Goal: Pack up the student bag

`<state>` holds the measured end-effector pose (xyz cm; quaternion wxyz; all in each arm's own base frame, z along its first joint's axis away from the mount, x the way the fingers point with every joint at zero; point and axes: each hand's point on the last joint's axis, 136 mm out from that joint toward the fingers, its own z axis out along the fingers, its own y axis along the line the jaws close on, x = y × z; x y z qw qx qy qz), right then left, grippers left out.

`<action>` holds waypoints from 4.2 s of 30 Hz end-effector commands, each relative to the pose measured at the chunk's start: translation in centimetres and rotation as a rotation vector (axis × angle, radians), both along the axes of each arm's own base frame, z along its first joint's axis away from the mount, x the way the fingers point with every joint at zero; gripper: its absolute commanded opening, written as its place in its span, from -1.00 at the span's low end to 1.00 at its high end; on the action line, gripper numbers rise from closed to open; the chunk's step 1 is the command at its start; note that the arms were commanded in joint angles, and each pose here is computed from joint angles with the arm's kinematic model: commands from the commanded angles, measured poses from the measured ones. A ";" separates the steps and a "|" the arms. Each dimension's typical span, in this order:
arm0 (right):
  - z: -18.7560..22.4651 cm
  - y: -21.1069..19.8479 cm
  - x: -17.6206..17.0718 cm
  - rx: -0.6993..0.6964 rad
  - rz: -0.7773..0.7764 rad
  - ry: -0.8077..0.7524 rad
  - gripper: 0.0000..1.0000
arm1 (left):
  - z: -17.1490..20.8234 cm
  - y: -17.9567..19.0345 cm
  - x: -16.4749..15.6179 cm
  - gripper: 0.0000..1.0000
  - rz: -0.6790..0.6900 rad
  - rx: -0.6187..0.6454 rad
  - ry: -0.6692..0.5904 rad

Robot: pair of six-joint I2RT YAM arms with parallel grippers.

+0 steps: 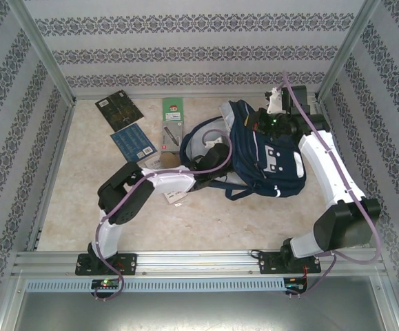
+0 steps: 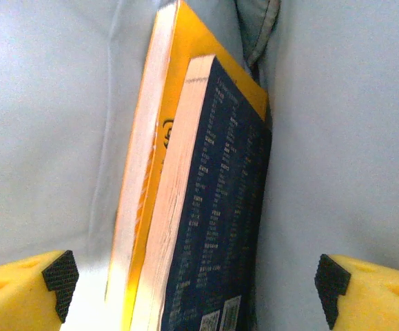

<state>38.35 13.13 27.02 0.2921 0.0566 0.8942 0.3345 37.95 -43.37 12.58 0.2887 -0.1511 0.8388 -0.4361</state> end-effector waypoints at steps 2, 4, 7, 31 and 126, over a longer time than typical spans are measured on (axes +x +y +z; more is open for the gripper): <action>0.4 -2.0 0.0 -0.057 -0.029 -0.087 -1.00 | 2.5 3.4 -1.0 0.83 0.019 0.103 -0.029; -1.0 -2.5 -0.4 -0.089 -0.029 -0.067 -1.00 | 3.4 4.8 -1.3 0.83 0.026 0.125 -0.038; -2.5 -2.8 -0.6 -0.113 -0.026 -0.056 -0.98 | 4.7 6.9 -1.6 0.84 0.037 0.170 -0.041; -4.2 4.5 -1.2 -0.199 0.075 -0.130 0.96 | 4.5 27.7 3.0 0.99 0.238 0.476 0.090; -13.8 33.4 -6.6 -0.106 0.566 0.037 0.19 | -11.5 43.3 -9.1 -0.94 0.599 0.320 0.544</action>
